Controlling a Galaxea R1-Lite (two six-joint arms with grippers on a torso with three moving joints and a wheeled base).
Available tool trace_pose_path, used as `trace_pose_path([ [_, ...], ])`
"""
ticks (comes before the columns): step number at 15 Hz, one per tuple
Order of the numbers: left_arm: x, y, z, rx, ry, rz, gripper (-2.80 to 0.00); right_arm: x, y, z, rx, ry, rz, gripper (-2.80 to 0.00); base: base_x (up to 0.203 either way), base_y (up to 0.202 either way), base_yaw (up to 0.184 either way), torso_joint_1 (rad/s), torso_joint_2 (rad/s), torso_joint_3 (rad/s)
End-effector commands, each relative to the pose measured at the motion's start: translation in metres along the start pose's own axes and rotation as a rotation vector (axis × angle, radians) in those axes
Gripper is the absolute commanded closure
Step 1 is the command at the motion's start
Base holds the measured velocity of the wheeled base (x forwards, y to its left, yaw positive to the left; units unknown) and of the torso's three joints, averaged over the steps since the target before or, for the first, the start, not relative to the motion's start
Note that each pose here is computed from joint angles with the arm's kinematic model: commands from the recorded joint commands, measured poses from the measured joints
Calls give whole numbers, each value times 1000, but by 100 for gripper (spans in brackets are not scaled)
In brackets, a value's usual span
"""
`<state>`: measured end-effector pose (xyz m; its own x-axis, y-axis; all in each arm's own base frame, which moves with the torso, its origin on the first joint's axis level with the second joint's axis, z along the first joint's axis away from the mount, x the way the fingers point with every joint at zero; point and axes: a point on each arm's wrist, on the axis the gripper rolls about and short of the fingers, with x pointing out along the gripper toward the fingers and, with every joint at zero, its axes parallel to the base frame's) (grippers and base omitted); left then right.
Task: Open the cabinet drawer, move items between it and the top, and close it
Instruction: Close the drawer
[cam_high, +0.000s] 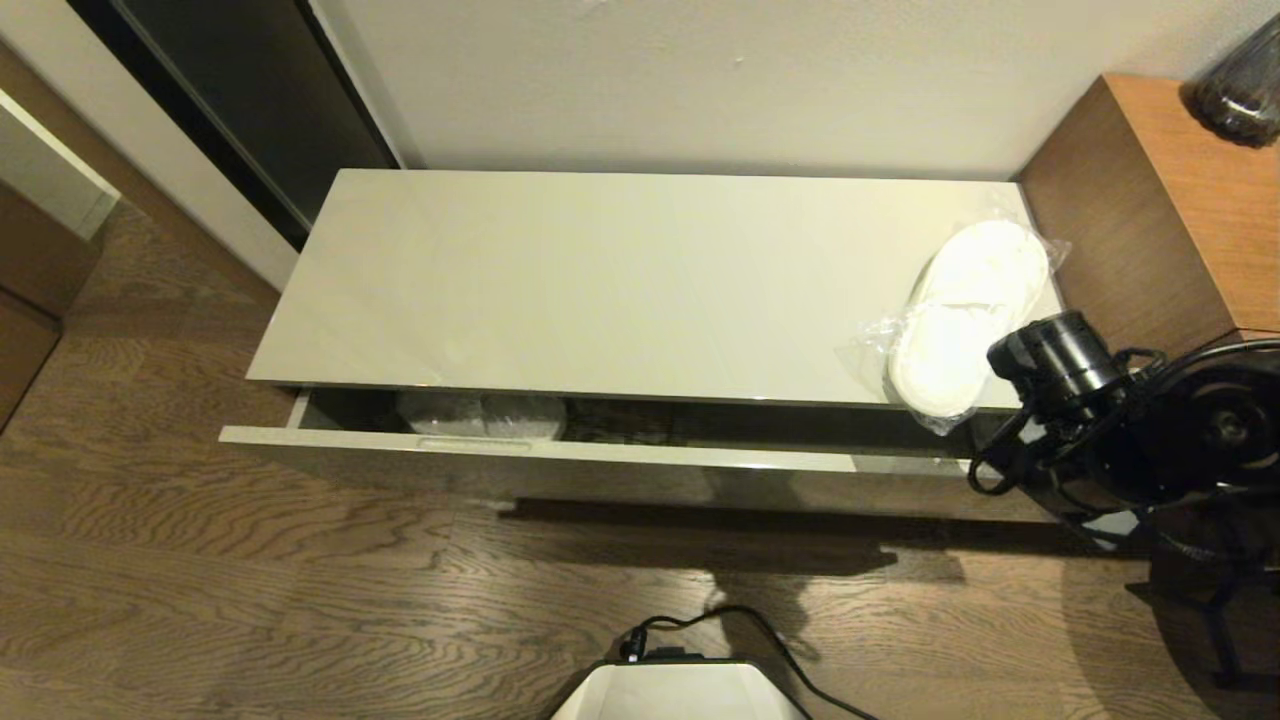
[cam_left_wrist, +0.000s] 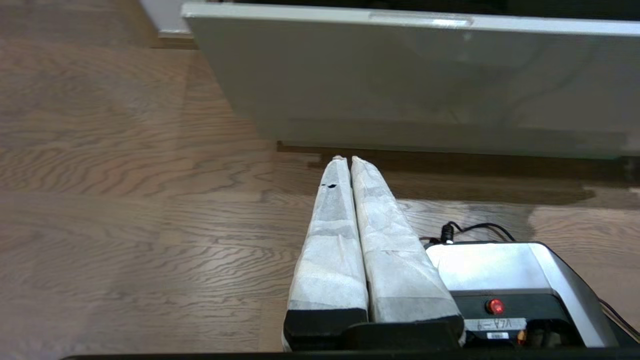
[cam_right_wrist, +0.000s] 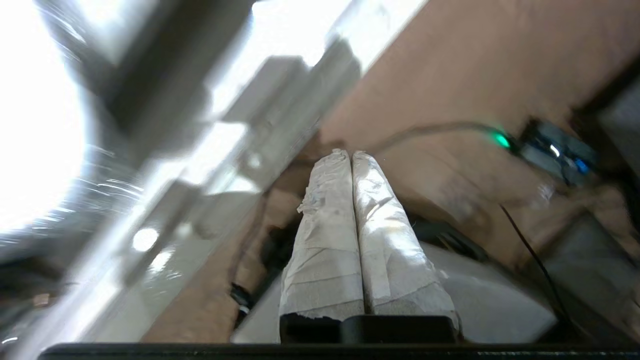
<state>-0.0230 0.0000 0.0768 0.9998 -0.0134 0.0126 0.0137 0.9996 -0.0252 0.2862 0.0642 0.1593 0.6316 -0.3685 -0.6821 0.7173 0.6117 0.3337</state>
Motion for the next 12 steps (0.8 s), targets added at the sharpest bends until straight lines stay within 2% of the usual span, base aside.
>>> trace_pose_path([
  [1, 0, 0, 0, -1, 0, 0, 0, -10, 1, 11, 27, -22, 29, 0, 0, 0, 0, 0, 0, 0],
  [7, 0, 0, 0, -1, 0, 0, 0, 41, -8, -27, -49, 59, -120, 0, 0, 0, 0, 0, 0, 0],
  [10, 0, 0, 0, -1, 0, 0, 0, 41, 2, -18, -2, 8, -45, 0, 0, 0, 0, 0, 0, 0],
  [12, 0, 0, 0, -1, 2, 0, 0, 42, 4, -13, 11, -8, -39, 0, 0, 0, 0, 0, 0, 0],
])
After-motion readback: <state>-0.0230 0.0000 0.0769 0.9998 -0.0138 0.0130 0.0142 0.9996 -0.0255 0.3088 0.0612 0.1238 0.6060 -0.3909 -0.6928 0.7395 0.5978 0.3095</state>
